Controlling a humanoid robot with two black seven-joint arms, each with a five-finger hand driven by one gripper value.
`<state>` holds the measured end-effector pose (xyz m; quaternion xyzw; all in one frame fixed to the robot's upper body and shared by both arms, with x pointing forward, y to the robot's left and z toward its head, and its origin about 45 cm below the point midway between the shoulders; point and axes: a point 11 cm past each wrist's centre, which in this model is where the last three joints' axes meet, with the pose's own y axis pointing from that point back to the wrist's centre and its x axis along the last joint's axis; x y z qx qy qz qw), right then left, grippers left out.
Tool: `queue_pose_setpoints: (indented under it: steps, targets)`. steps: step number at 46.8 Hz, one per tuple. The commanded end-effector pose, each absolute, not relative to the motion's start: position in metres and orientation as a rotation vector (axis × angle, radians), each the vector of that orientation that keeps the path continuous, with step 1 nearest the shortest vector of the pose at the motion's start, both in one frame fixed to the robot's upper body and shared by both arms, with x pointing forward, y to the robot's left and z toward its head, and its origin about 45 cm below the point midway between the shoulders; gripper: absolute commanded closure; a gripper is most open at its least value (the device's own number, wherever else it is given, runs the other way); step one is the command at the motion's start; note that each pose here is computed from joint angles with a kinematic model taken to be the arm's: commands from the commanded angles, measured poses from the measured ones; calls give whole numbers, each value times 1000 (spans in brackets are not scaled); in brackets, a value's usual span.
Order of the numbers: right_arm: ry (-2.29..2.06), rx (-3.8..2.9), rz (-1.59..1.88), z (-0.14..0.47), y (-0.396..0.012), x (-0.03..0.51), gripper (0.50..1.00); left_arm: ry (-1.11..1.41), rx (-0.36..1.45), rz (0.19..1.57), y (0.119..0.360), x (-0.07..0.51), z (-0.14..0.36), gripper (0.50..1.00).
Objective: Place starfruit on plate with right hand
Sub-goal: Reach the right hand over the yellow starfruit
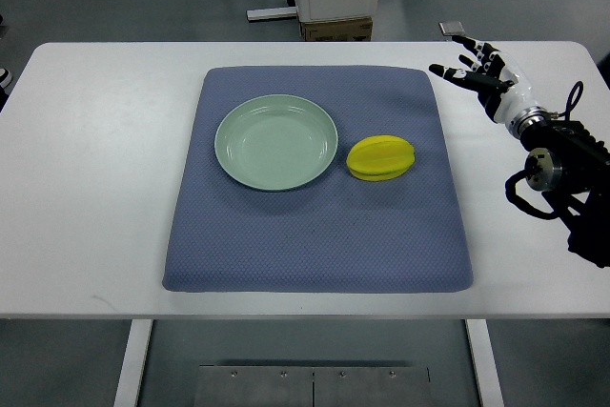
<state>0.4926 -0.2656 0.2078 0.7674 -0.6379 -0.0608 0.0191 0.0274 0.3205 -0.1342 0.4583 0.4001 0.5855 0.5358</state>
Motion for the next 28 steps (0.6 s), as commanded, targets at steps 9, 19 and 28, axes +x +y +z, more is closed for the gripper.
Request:
queue_pose_setpoints:
  steps: [9,19,28]
  targets:
    - [-1609,2553,165,221,-232,481,500,953,1091,1394,321,27,-134,500]
    - [-1328,2643,343,239,-207,467,500,953,1091,1394,321,27,-134,500]
    - [-1149,2606,491,236,-195,459,500,954,1092,1394,321,26,-134,500]
